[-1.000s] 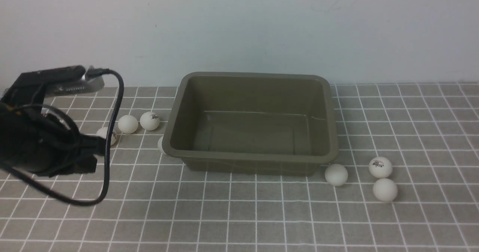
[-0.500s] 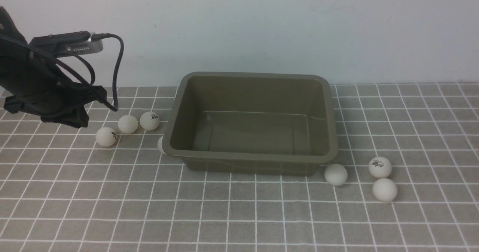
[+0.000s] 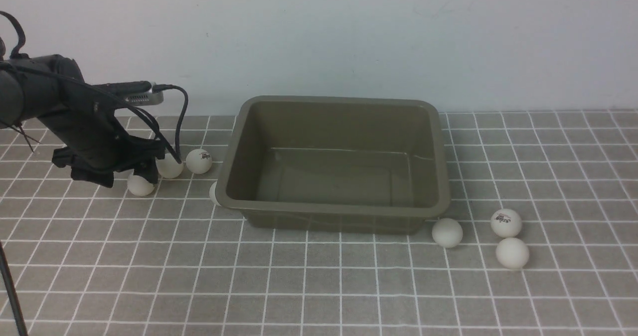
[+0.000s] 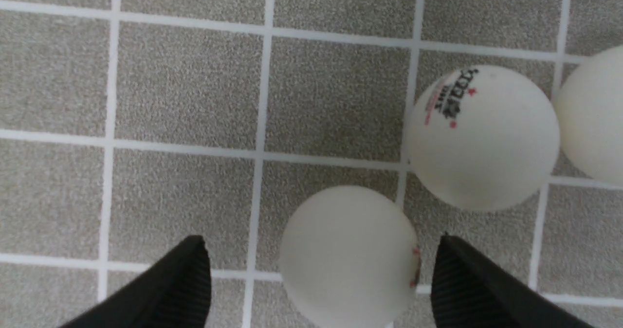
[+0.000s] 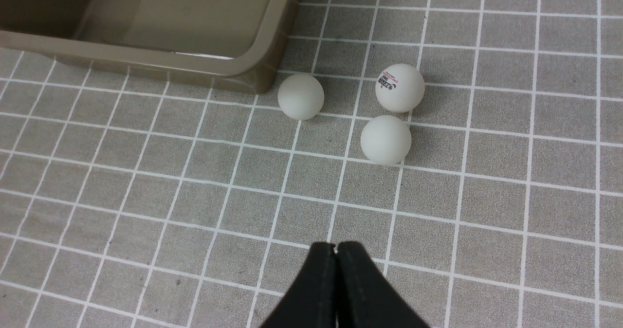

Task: Put the table tennis balls into the box on the grey coffee tablecloth.
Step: 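Reach for and grasp a ping pong ball on the table beside the basket, then drop the ball into the bin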

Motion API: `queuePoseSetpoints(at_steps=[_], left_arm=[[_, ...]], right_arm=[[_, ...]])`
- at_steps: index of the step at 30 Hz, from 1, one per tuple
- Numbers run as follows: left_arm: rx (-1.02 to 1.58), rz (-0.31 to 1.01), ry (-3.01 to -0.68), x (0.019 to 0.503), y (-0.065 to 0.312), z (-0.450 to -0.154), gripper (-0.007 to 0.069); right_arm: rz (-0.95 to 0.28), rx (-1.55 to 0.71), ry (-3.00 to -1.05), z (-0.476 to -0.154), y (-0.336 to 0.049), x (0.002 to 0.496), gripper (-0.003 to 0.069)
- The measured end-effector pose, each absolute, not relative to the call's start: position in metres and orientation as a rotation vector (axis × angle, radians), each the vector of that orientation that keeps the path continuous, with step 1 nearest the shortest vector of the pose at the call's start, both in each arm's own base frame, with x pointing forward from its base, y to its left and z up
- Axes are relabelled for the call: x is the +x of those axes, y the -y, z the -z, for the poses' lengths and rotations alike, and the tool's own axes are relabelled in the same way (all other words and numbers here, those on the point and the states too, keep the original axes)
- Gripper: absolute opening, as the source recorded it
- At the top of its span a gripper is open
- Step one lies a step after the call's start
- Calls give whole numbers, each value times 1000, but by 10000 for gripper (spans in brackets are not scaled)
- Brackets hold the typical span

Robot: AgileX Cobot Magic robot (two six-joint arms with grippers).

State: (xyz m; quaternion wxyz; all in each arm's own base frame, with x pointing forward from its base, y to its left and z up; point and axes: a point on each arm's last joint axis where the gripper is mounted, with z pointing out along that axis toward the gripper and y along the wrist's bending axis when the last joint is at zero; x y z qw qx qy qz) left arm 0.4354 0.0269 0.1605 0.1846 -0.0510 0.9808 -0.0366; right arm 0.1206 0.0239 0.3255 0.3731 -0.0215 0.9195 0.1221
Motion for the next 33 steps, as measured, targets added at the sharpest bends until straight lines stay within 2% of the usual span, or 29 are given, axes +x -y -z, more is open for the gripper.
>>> queuePoseSetpoints(at_steps=[2,5,8,9,18,21,23,28,32,33], left_arm=[[-145,100,-2748,437,-27,-160,536],[-147,92,-2707,442,-28,-158,476],[-150,93,-2716,444,-28,-151,347],[-149,94,-2721,444,-28,-148,327],[-132,104,-2819,435,-27,-155,328],[-117,96,-2810,427,-27,-178,328],[-134,132,-2727,421,-23,-212,328],[-39,321,-2570,402,15,-278,328],[145,446,-2519,394,59,-292,328],[234,469,-2511,392,76,-291,328]], right_arm=[[-313,-55,-2356,-326,-24,121,-13],[-313,-55,-2356,-326,-24,121,-13],[-302,-58,-2357,-325,-23,121,-13],[-300,-59,-2357,-325,-23,121,-13],[-293,-61,-2358,-325,-23,121,-13],[-293,-53,-2360,-325,-23,121,-13],[-301,-31,-2378,-325,-23,124,-13],[-271,2,-2482,-322,-21,151,-13],[-238,21,-2561,-315,-20,180,4],[-225,24,-2605,-308,-19,193,31]])
